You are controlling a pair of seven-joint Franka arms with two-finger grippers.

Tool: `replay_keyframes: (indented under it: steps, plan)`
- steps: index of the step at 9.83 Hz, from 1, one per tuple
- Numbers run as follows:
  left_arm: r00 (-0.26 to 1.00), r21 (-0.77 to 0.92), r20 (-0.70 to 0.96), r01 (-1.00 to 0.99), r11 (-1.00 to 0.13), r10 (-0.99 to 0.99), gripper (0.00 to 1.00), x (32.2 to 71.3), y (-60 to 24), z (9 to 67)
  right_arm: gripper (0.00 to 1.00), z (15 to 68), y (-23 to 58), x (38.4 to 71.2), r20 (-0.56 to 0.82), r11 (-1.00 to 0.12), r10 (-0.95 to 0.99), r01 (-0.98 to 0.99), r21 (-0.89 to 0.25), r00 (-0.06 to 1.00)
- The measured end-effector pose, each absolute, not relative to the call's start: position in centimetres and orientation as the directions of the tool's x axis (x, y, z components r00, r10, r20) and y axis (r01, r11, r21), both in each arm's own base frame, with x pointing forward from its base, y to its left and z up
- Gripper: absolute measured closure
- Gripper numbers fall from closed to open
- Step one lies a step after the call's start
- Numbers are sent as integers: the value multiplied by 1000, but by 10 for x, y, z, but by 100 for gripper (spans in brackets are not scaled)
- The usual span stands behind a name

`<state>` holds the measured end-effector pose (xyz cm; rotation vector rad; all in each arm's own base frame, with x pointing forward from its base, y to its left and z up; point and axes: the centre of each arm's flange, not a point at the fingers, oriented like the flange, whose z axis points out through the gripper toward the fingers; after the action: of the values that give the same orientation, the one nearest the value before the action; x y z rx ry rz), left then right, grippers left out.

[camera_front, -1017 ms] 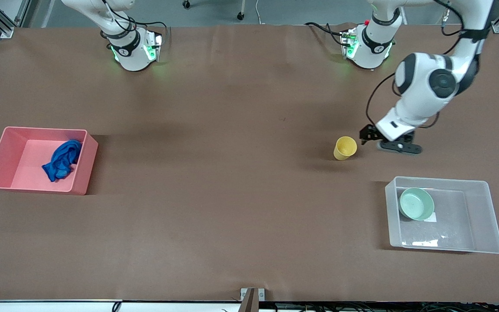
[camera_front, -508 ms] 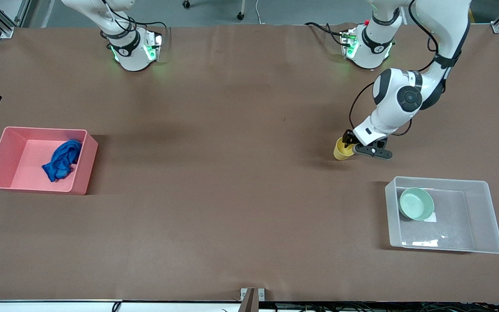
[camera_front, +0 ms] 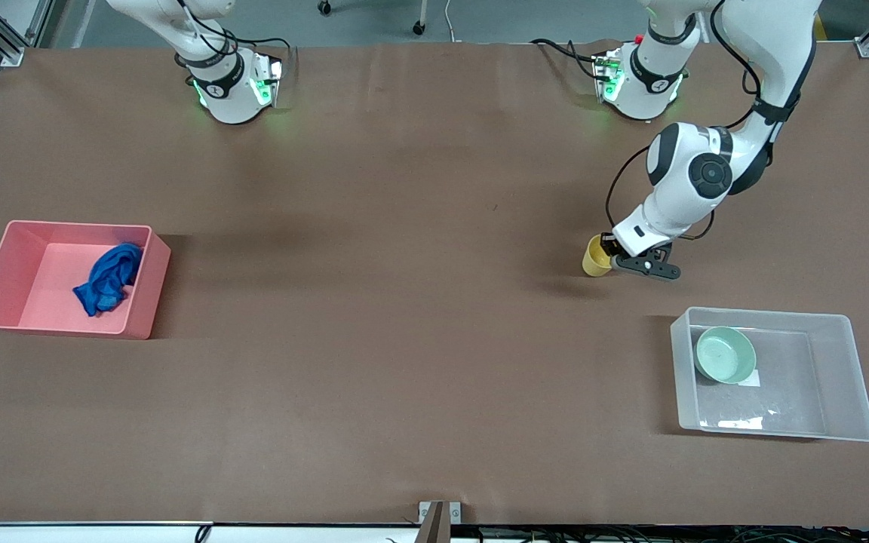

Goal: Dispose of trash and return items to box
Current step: 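Move the left gripper to the yellow cup and grasp it, then carry the yellow cup with the left gripper and lower it into the bowl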

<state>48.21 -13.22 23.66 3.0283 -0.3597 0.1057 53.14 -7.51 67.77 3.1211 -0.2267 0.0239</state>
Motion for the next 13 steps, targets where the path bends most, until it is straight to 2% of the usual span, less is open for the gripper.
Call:
replay_keyframes:
  steps: [3, 6, 9, 13]
  plan:
    - [971, 68, 164, -185, -980, -172, 97, 538, -108, 314, 0, 678, -75, 532, 22, -990, -144, -144, 11, 989]
    - [979, 45, 165, -125, -991, -116, 97, 619, -21, 382, 0, 678, -75, 532, 22, -989, -144, -144, 11, 989]
    - [981, 26, 171, -102, -994, -96, 97, 675, 50, 352, 0, 678, -75, 532, 22, -990, -144, -144, 11, 989]
    - [988, 67, 90, -134, -989, -128, 97, 679, 110, 264, 0, 678, -75, 532, 23, -989, -144, -144, 11, 989]
